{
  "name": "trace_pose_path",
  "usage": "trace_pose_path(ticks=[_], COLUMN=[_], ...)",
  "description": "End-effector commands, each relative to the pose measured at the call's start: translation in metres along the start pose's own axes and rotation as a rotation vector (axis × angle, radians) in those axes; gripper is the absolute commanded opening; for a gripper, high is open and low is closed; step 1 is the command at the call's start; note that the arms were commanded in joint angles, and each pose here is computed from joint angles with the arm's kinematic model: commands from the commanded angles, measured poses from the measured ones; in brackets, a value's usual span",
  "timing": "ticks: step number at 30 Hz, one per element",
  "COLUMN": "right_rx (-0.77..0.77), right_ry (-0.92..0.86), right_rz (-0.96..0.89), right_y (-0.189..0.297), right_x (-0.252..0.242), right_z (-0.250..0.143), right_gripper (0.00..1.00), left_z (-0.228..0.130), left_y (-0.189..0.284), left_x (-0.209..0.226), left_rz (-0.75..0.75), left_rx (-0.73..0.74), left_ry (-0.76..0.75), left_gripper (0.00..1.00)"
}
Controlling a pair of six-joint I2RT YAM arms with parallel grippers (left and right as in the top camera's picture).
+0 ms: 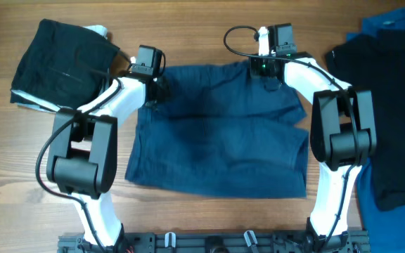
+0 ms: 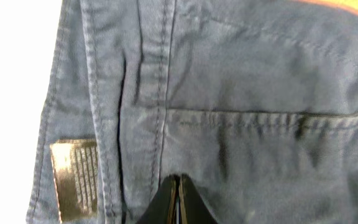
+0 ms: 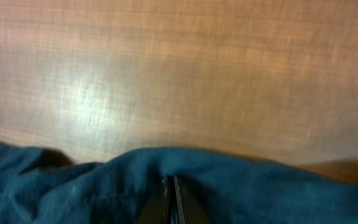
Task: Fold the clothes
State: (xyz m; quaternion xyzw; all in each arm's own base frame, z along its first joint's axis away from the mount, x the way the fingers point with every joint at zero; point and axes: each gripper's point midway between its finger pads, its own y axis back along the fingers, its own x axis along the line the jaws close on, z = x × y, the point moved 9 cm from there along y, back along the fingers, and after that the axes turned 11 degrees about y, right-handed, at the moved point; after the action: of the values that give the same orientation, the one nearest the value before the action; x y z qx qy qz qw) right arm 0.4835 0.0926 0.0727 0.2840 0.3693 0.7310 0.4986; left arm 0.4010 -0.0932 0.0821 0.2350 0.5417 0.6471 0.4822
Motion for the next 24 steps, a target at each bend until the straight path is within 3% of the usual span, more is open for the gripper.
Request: trace_pose_path(ticks=[1,5,9,12,14,16,17,18,21,22,24], right_rx=[0.092,-0.070,-0.177,-0.247,-0.268,-0.243,-0.193,-0.147,0.089,0.162,0.309], right_ry=[-0.016,-0.022,-0.058,-0.072,-0.081,-0.088,-0.101,-0.120,-0.220,-0.263,-0.322], right_rz=[-0.144,-0.278,-0.258,-0.196,-0.162,-0.152,-0.143,-0.134,-0.095,-0.082,-0.001], right_y=[-0.042,-0.039,-0.032,-0.018,0.007,0.047,0.079,0.099,0.168,0.182,0.203], right_x=[-0.013,-0.033,-0.056,-0.073,-0.085,-0.087,-0.082,-0.077,-0.054,-0.047,-0.031], right_z=[-0.041,-0.016,-0.003,0.023,0.055,0.086,0.094,0.094,0.063,0.052,0.029], right_gripper=[0.04,0.04,0.07,0.22,0.40,0.62,0.75,0.81,0.82,0.81,0.72], left_z=[-0.003,0.038,0.074,0.094,0.115,0.139,0.149,0.150,0.132,0.122,0.105], left_y=[-0.052,-0.062,-0.062,-0.050,-0.030,0.011,0.047,0.068,0.133,0.147,0.171], left_x=[0.025,0.032,0.041,0.024,0.000,-0.024,-0.034,-0.036,-0.021,-0.013,0.003], left_rz=[0.111,0.028,-0.076,-0.162,-0.178,-0.157,-0.140,-0.130,-0.057,-0.029,-0.012], left_rx=[-0.052,-0.248,-0.390,-0.413,-0.407,-0.379,-0.348,-0.332,-0.217,-0.168,-0.064], left_ry=[-0.038,0.043,0.108,0.065,-0.017,-0.077,-0.081,-0.082,-0.080,-0.077,-0.064], left_gripper=[0.04,0.04,0.04,0.04,0.11,0.32,0.37,0.43,0.57,0.78,1.00])
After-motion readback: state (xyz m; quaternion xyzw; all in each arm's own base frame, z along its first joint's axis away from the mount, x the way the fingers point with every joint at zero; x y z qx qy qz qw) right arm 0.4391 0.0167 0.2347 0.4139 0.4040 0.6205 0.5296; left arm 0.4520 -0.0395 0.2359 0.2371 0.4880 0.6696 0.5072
